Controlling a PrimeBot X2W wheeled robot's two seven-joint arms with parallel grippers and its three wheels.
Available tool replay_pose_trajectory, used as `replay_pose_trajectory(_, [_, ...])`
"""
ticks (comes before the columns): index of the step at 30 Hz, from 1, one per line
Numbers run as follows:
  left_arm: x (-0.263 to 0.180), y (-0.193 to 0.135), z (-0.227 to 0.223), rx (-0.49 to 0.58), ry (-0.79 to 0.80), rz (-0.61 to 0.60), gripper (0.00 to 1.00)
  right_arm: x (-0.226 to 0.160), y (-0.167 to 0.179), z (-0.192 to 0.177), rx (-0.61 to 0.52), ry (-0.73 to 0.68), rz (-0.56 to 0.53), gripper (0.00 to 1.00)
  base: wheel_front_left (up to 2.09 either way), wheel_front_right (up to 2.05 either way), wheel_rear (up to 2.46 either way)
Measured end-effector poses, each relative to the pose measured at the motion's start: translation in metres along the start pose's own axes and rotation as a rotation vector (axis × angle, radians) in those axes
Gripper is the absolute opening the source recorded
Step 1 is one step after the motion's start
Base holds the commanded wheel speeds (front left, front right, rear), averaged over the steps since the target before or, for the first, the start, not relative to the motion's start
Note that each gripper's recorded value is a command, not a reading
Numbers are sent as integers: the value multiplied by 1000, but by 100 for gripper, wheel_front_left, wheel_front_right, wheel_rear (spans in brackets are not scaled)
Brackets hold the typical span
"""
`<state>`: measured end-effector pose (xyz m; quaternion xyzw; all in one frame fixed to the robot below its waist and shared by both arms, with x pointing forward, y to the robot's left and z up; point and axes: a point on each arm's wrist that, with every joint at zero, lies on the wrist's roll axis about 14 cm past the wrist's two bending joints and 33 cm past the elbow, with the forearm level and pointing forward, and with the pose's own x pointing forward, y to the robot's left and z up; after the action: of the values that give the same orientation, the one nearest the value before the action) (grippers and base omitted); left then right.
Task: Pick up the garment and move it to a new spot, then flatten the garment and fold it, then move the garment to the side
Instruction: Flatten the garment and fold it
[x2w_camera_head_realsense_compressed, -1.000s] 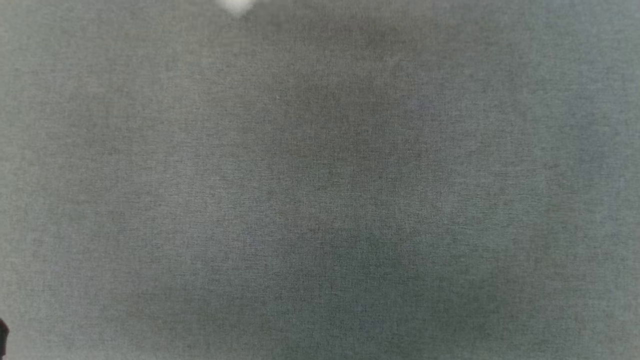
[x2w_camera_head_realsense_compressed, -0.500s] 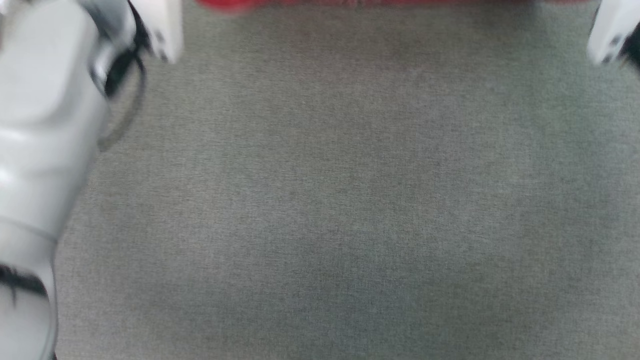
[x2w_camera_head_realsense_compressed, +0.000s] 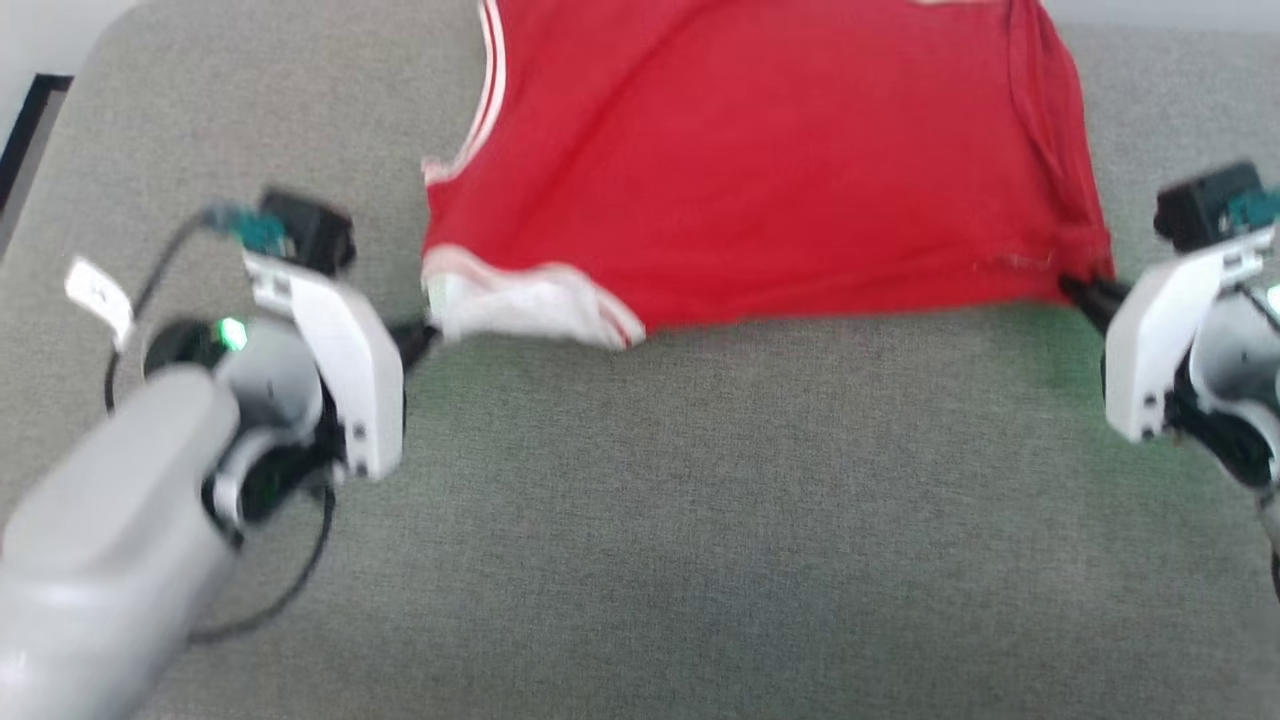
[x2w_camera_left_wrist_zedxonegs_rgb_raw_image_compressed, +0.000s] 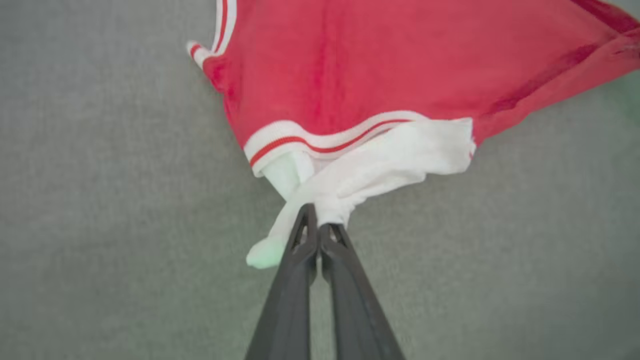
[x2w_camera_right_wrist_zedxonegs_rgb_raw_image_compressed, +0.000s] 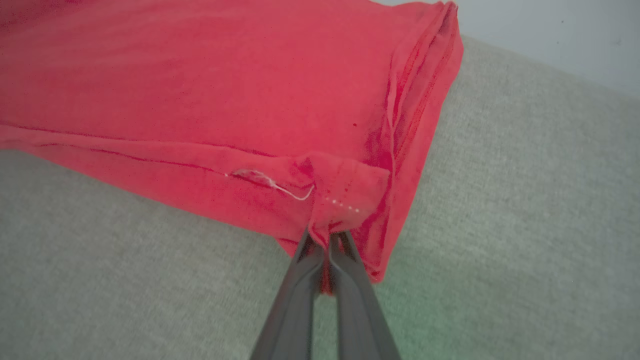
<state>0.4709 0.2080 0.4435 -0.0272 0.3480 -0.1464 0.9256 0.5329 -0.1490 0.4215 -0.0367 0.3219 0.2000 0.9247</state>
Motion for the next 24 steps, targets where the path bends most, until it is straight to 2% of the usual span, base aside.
replay_pose_trajectory(3, [-14, -12, -30, -26, 62, -14, 0, -14, 6, -17, -7, 33, 22, 0, 0, 0, 0])
replay_pose_trajectory(12, [-63, -51, -116, -161, 257, -18, 0, -67, 29, -96, 6, 276, 117, 0, 0, 0, 0])
replay_pose_trajectory(20, [-89, -63, -156, -246, 379, -2, 0, -114, 41, -142, 53, 464, 179, 0, 0, 0, 0])
replay_pose_trajectory(24, [-97, -60, -162, -248, 418, 19, 0, -125, 44, -147, 94, 473, 184, 0, 0, 0, 0])
